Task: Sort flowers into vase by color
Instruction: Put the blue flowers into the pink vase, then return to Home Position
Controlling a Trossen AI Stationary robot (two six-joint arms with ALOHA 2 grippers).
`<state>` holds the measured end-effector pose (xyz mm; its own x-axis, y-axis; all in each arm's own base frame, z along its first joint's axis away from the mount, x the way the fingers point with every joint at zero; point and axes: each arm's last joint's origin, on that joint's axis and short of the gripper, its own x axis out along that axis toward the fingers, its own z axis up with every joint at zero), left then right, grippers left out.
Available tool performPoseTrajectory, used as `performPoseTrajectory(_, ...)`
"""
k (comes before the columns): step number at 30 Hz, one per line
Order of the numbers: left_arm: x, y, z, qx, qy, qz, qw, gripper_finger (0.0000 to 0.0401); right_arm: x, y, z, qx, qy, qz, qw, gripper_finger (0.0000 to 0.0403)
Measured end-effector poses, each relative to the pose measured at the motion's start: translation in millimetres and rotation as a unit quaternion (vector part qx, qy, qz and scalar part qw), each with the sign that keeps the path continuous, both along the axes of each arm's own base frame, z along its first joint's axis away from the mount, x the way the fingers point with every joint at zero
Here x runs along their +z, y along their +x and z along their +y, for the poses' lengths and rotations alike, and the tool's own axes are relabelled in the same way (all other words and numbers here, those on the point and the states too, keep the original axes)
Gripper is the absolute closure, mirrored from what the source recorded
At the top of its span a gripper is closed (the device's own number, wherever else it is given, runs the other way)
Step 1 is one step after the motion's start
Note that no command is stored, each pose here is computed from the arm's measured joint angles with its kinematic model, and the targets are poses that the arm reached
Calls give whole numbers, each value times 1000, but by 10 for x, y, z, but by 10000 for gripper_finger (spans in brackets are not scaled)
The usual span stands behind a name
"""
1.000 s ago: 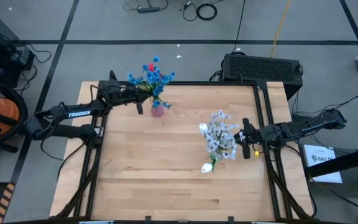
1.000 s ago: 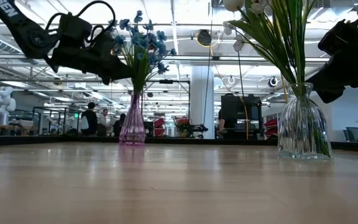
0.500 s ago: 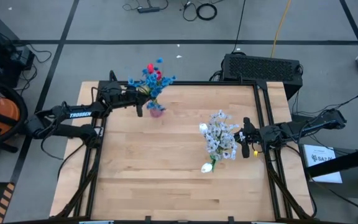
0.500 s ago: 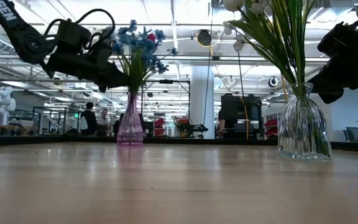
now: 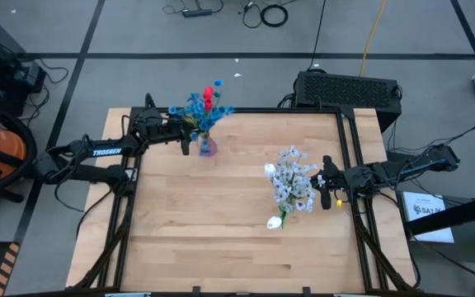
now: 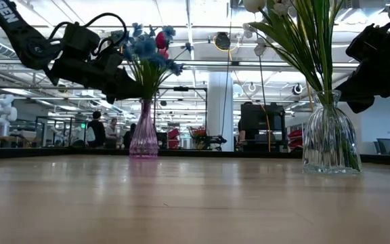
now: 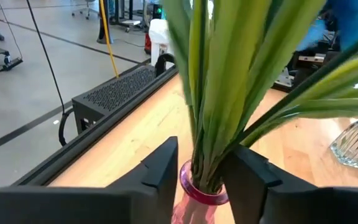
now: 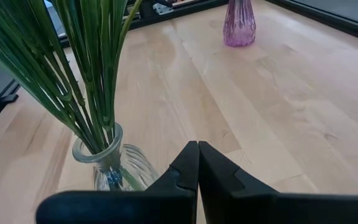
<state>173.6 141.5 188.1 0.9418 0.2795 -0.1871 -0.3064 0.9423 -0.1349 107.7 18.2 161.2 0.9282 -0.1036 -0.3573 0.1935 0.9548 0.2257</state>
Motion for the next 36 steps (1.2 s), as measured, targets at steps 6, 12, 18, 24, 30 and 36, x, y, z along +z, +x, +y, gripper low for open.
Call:
performPoseTrajectory(6, 5, -29, -26, 0, -10, 12, 1000, 256, 0, 0, 0, -5, 12, -1, 1000, 403)
performPoseTrajectory(12, 91, -132, -118, -3, -6, 29, 1000, 255, 0, 0, 0, -5, 12, -1, 1000, 403)
performPoseTrajectory(18, 240, -265, -239, -3, 0, 20, 1000, 255, -5, -2, 0, -3, 7, 2, 1000, 403)
performPoseTrajectory(24, 274, -285, -435, -40, -12, 33, 999, 256, -8, -3, -1, -3, 7, 4, 1000, 403)
performPoseTrajectory(30, 282, -117, -732, -82, 8, 40, 996, 257, -8, -3, -1, -5, 7, 3, 1000, 403)
performPoseTrajectory(36, 283, -20, -994, -96, 29, 47, 994, 257, -8, -4, -1, -2, 2, 4, 1000, 403)
